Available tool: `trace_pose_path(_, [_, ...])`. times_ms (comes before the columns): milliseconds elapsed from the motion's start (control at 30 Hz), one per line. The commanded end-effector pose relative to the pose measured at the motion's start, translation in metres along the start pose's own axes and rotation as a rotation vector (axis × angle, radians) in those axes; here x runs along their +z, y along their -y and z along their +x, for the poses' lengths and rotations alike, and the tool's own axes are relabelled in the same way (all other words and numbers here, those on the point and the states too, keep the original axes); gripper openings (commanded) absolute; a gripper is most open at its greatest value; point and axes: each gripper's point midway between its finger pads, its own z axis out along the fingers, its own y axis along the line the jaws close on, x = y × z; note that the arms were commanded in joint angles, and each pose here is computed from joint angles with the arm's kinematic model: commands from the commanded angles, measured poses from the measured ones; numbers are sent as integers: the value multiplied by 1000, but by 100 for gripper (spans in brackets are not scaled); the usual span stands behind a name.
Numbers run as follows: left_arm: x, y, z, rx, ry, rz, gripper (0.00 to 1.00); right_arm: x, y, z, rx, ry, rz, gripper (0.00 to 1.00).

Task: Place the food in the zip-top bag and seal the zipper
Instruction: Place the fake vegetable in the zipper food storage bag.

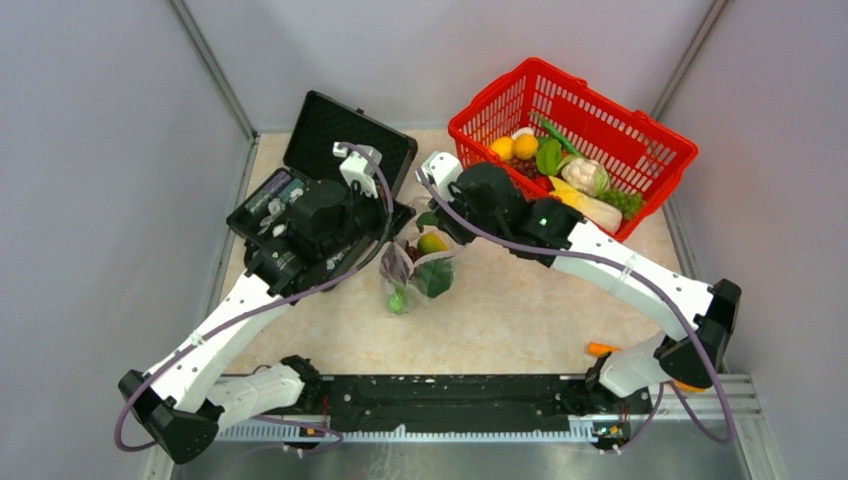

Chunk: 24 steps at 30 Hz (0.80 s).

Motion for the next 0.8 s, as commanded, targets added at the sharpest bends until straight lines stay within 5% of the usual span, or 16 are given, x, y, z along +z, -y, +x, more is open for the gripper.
trace_pose_path(0, [-7, 10, -24, 4, 96, 34, 0, 4, 10, -17, 30, 22, 86, 3])
trace_pose_path(267, [-6, 11, -25, -3, 99, 38, 0, 16, -3, -18, 31, 30, 40, 16])
trace_pose_path(500, [-3, 10, -24, -3, 95, 35, 0, 6, -26, -28, 27, 105, -91, 57])
trace_pose_path(767, [-3, 8, -24, -3, 97, 25, 0, -47, -10, -59, 48, 309, -60, 62])
